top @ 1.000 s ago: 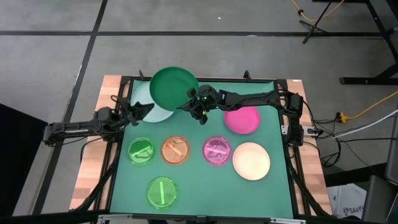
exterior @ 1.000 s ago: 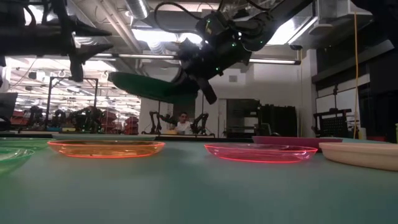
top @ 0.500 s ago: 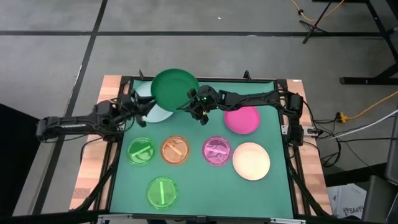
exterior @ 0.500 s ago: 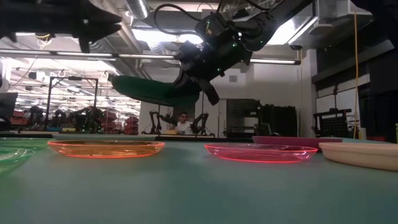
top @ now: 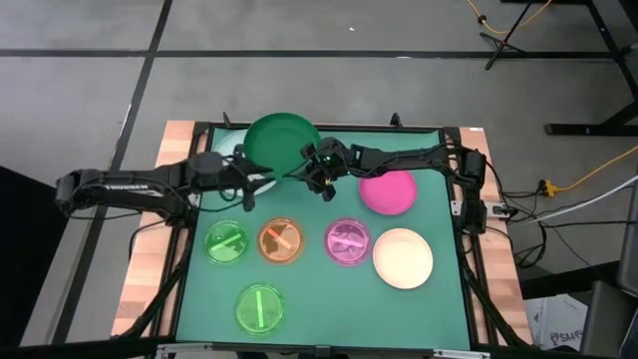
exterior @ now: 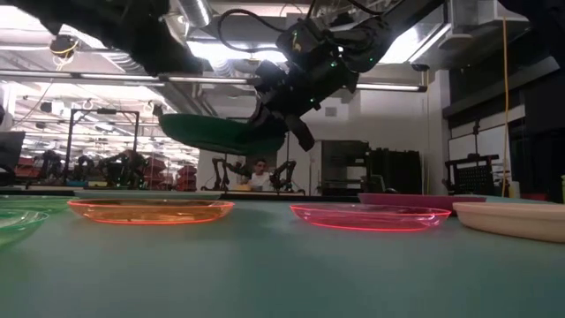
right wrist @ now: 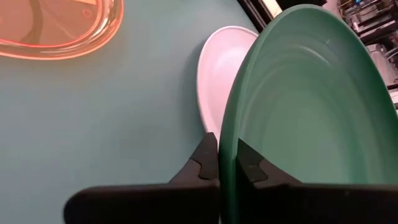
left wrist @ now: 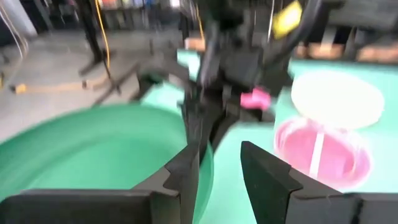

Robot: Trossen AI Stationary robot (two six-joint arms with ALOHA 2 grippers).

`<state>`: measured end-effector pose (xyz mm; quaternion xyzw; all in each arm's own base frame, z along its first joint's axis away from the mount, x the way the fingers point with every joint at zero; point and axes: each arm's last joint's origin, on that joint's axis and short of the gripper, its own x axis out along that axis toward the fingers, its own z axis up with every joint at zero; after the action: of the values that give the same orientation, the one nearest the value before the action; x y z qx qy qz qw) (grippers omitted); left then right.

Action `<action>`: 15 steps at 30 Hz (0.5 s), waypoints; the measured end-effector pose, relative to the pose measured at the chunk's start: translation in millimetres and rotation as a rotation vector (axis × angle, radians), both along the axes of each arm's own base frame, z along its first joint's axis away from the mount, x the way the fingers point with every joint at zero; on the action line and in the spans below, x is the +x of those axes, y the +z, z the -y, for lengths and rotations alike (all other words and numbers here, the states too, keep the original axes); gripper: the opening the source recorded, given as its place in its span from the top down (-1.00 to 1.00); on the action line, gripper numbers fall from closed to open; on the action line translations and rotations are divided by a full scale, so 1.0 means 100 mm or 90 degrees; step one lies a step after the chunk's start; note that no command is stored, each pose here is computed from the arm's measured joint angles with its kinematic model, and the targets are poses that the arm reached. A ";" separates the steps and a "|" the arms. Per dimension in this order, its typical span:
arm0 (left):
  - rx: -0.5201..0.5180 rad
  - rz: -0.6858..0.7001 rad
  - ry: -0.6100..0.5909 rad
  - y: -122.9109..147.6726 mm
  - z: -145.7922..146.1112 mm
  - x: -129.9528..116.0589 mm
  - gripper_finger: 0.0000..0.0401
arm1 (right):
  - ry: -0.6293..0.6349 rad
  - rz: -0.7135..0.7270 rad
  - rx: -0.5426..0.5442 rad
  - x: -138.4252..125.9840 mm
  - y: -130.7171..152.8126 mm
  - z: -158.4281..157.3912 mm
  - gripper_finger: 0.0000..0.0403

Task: Stack plastic plates
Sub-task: Stack the dark green plate on top of the blue plate

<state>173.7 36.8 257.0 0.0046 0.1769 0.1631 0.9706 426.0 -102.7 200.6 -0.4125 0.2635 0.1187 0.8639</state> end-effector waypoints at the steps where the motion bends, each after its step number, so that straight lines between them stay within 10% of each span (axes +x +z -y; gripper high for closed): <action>1: 0.000 -0.025 -0.002 0.00 0.00 0.02 0.43 | 0.000 -0.003 0.001 0.00 0.00 0.00 1.00; 15: -0.018 -0.200 0.004 -0.25 -0.03 0.11 0.43 | 0.043 -0.007 0.033 -0.01 -0.01 -0.03 1.00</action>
<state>185.1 39.6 232.3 0.0162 0.3288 0.1609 0.9304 424.9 -99.8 199.2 -0.3980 0.2509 0.1567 0.8684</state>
